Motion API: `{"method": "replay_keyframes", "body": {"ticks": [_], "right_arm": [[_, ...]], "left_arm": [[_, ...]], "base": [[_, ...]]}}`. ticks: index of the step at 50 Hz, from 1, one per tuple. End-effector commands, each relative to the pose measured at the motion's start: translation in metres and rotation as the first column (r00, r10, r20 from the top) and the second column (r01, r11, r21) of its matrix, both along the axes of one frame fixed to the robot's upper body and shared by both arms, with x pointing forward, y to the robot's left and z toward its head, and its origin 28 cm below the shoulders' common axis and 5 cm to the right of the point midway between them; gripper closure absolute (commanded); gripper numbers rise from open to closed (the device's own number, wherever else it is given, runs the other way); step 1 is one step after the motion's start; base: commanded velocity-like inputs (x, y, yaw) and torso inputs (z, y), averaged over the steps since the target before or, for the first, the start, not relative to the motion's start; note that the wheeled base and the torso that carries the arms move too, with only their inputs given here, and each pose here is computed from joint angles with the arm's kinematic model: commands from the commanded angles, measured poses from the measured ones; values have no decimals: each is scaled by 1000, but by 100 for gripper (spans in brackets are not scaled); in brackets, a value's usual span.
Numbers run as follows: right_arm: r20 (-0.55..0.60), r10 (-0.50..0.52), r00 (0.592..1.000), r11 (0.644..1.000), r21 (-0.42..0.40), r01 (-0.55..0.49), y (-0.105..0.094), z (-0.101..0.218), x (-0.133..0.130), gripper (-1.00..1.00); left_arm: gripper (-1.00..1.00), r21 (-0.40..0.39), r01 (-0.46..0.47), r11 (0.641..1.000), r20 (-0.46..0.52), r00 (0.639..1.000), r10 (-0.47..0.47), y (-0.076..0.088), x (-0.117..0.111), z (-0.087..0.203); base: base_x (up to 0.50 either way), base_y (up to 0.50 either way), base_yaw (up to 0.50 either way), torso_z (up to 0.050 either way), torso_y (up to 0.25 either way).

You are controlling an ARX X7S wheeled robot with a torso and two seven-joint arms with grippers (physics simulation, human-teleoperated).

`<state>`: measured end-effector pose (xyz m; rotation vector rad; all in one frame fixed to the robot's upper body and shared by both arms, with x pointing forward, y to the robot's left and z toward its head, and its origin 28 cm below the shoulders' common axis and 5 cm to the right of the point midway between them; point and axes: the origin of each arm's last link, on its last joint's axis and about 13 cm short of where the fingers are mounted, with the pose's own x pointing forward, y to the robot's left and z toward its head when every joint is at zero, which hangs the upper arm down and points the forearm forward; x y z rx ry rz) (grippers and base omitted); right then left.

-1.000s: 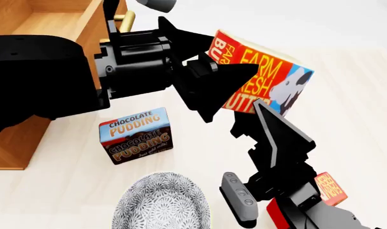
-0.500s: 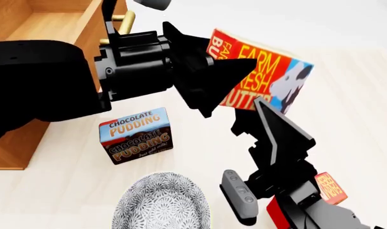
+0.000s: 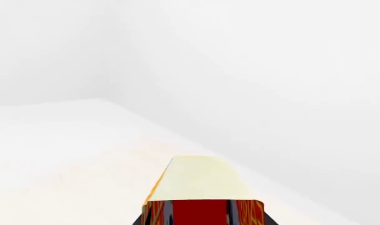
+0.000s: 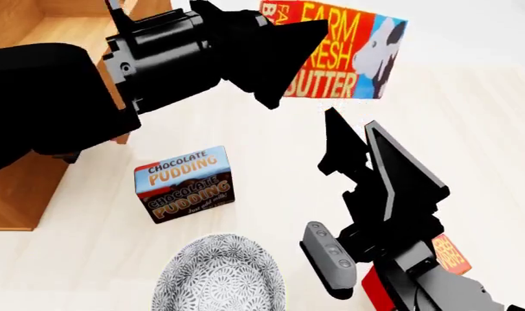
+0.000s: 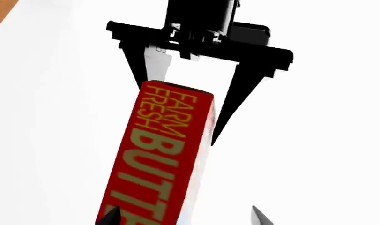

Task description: Put the butter at the front in the top drawer of the cabinet and close it.

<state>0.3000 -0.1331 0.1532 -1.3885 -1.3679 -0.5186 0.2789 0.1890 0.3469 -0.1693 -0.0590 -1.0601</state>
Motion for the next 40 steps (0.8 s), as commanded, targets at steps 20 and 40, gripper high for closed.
{"method": "replay_keyframes", "body": {"ticks": [20,40], "right_arm": [[-52,-8,999,995,102,13,-3,1,1,-100],[-110,17,994,979,203,5,-3,4,0,-100]], "left_arm": [[100,-253,-291,923,245,903,352,32,-37,44],[100,-446,-499,743,412,622,666,51,-80,42]], "base": [[0,0,0,1,1],[0,0,0,1,2]]}}
